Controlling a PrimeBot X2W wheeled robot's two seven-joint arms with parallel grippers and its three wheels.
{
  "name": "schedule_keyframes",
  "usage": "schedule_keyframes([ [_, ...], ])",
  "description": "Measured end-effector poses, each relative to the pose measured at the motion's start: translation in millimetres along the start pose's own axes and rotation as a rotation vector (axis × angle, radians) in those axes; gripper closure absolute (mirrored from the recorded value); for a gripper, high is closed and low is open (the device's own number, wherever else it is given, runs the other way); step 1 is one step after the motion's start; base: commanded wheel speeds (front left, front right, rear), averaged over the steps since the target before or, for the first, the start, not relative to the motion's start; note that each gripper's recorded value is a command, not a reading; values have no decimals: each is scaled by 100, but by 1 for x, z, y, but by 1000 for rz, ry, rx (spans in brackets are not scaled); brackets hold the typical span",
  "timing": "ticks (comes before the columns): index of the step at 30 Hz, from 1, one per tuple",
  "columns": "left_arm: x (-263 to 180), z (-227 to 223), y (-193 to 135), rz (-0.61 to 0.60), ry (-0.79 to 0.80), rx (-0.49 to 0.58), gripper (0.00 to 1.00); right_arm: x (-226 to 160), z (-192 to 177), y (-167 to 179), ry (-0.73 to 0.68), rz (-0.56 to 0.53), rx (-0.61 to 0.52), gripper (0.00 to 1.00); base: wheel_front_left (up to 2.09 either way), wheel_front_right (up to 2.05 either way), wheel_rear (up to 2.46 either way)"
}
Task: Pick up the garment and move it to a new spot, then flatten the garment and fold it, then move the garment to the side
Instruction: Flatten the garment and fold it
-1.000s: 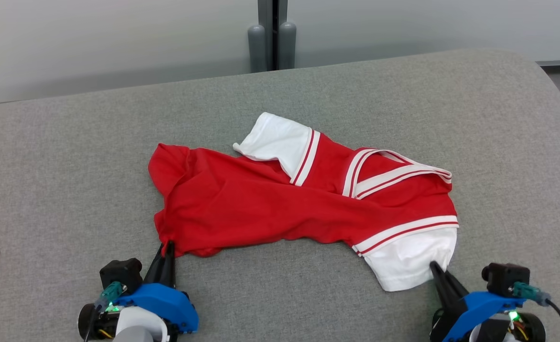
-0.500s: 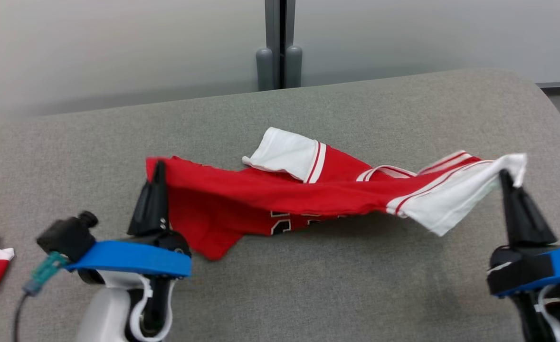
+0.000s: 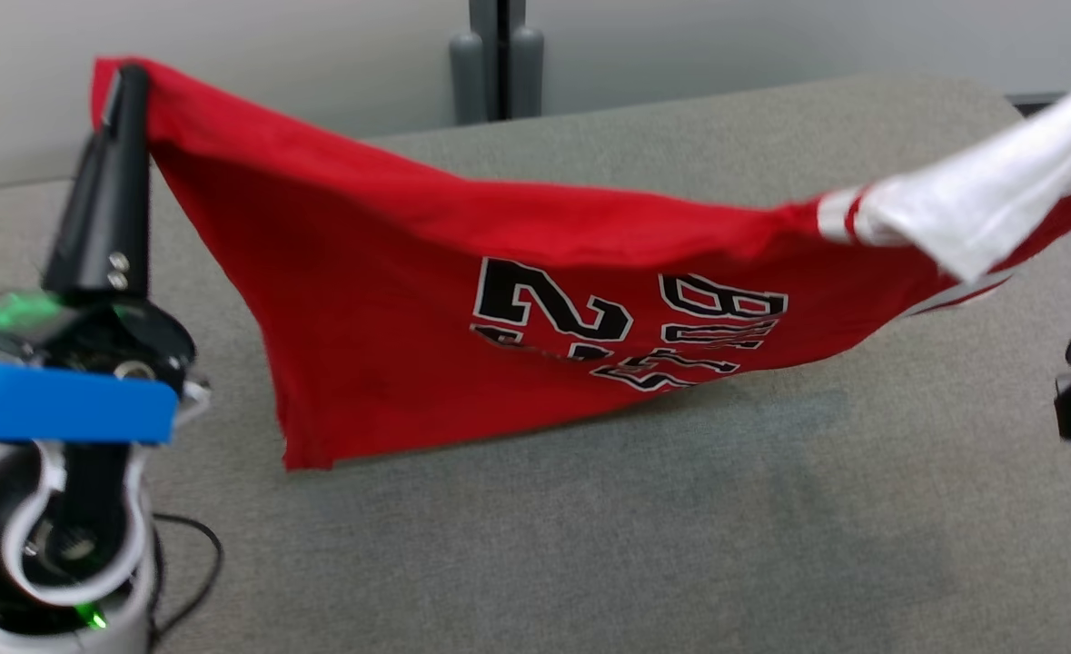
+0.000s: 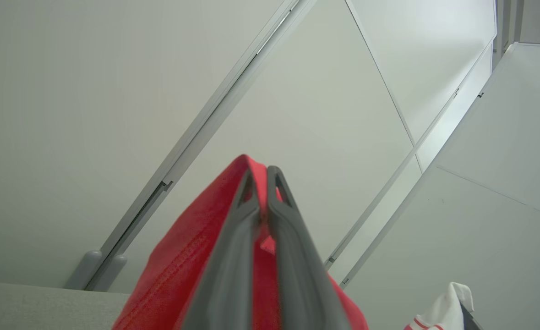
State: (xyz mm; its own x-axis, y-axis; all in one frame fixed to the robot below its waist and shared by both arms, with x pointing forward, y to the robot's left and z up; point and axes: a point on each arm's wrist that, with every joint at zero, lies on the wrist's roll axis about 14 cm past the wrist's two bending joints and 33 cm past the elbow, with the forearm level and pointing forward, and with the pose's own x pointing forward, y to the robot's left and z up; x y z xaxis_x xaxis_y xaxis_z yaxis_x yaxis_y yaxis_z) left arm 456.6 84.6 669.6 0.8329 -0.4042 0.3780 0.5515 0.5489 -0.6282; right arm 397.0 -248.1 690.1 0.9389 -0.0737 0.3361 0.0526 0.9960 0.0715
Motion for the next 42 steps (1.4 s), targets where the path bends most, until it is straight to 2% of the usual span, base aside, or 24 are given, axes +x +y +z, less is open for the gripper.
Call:
schedule_keyframes([
  [2,13,1,14,18,19,22,100,17,-11,1,32,18,5,100,0,0,0],
  [8,61,-24,85,125,99,75,100,87,-77,5,187,77,19,100,0,0,0],
  [12,93,-30,132,183,104,144,100,140,-108,20,203,121,72,100,0,0,0],
  [17,129,-10,170,223,34,246,100,204,-98,37,62,151,65,100,0,0,0],
  [22,160,28,164,180,-95,323,100,242,-48,58,-160,191,16,100,0,0,0],
  [26,173,42,148,120,-151,373,100,248,-15,57,-277,194,-31,100,0,0,0],
  [29,174,39,149,105,-172,373,100,247,-21,48,-271,182,-45,100,0,0,0],
  [31,169,22,158,109,-140,381,100,243,-48,42,-197,171,-38,100,0,0,0],
  [35,144,-27,185,151,-60,354,100,214,-130,26,29,143,7,100,0,0,0],
  [38,111,-72,205,210,43,322,100,177,-179,17,172,118,58,100,0,0,0],
  [42,59,-111,215,283,157,309,100,119,-225,4,347,75,108,100,0,0,0],
])
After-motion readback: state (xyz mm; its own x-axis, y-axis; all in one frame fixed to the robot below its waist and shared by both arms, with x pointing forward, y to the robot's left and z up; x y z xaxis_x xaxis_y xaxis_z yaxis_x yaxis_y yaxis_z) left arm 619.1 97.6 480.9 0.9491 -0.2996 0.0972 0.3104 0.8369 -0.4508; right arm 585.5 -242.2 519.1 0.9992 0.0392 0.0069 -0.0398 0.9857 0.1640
